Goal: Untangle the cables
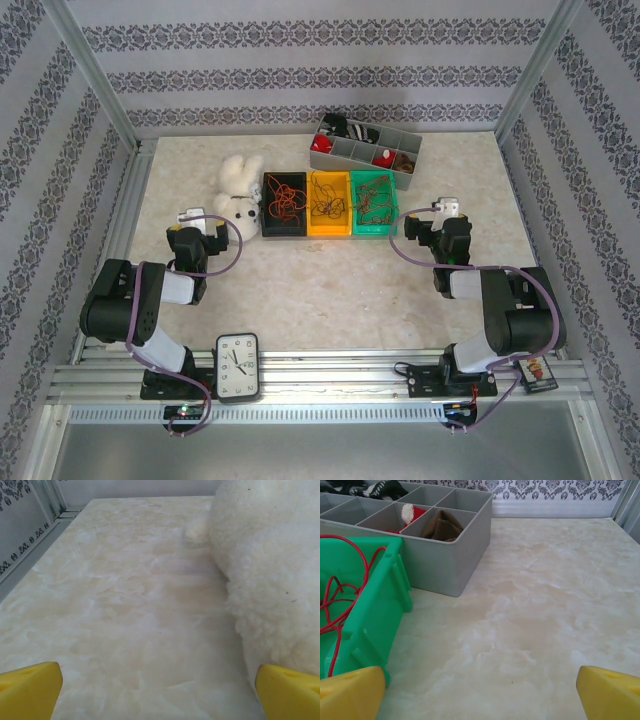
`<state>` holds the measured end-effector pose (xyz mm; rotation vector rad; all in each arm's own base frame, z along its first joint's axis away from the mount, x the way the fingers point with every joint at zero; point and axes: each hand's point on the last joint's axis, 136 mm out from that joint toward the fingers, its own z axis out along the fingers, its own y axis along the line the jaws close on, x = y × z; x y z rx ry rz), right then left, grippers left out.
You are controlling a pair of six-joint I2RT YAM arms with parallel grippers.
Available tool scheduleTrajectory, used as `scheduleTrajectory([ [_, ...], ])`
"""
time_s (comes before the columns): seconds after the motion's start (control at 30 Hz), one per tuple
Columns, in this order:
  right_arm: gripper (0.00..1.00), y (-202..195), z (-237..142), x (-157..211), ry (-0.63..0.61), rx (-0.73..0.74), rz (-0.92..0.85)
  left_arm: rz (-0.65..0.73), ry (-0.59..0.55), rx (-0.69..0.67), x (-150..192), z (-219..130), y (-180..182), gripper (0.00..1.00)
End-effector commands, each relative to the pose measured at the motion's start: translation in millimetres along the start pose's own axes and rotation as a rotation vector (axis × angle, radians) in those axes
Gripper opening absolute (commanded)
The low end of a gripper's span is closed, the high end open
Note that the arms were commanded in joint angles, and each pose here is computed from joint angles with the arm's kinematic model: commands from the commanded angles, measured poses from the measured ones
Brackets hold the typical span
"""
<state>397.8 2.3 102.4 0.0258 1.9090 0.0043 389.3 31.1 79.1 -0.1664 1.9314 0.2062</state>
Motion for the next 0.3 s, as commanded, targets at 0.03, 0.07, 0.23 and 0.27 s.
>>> scheduleTrajectory([
  [0.03,0.98,-1.2,0.9,-2.1,-0.010,-0.010,0.008,-0.014,-0.048,0.019,-13.0,1.5,-2.0,1.00],
  [0.07,0.98,-1.4,1.0,-2.3,-0.010,-0.008,0.008,-0.016,-0.048,0.019,-12.9,1.5,-1.8,0.99],
  [0.23,0.98,-0.4,0.6,-2.8,-0.013,-0.012,0.007,-0.016,-0.048,0.021,-13.0,1.4,-2.2,1.00],
  [0.27,0.98,-0.9,0.3,-2.3,-0.012,-0.010,0.006,-0.016,-0.047,0.020,-12.9,1.5,-1.9,1.00],
])
